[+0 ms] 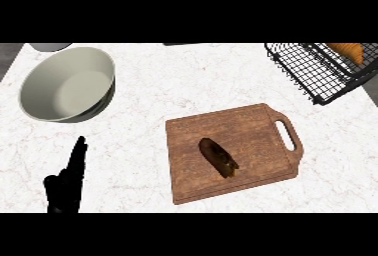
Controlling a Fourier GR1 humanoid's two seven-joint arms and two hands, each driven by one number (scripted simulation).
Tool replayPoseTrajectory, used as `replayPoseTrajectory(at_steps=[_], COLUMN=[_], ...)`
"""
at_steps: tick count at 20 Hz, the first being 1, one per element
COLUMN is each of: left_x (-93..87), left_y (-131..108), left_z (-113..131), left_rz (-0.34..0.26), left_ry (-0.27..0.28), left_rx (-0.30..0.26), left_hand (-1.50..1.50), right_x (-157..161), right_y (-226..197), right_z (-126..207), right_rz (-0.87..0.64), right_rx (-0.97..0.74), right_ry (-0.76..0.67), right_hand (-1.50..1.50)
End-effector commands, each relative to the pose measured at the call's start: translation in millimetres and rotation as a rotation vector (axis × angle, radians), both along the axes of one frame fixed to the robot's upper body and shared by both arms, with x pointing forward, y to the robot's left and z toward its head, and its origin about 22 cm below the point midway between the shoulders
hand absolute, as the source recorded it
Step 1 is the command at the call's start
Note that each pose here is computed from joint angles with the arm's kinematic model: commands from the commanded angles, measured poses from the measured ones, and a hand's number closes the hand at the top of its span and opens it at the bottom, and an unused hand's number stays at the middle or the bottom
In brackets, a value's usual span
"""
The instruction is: Pick the croissant from the cutting board and place it in the tiered basket
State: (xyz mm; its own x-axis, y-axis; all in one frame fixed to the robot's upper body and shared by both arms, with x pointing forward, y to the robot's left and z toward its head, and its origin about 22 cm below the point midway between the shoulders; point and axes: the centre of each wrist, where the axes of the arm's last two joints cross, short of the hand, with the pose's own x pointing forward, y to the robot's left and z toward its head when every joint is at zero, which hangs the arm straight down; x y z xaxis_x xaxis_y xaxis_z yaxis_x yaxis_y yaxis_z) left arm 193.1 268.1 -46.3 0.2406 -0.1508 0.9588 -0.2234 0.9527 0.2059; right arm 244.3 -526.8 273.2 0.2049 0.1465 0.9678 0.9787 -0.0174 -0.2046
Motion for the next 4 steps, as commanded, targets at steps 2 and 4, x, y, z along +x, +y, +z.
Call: replayPoseTrajectory(at_steps=[2,4], left_x=[-13.0,-13.0], left_y=[2.4,-1.3], left_z=[-15.3,-11.9], left_rz=[0.045,0.033], left_ry=[0.087,0.078], left_rx=[-0.028,-0.006], left_hand=[0.00,0.00], right_x=[-60.9,-90.8], right_y=[2.8,5.2], right_z=[2.5,8.6], right_rz=[0.064,0.082], right_rx=[0.009,-0.023], right_ry=[0.012,0.018], right_hand=[-1.50,-1.50])
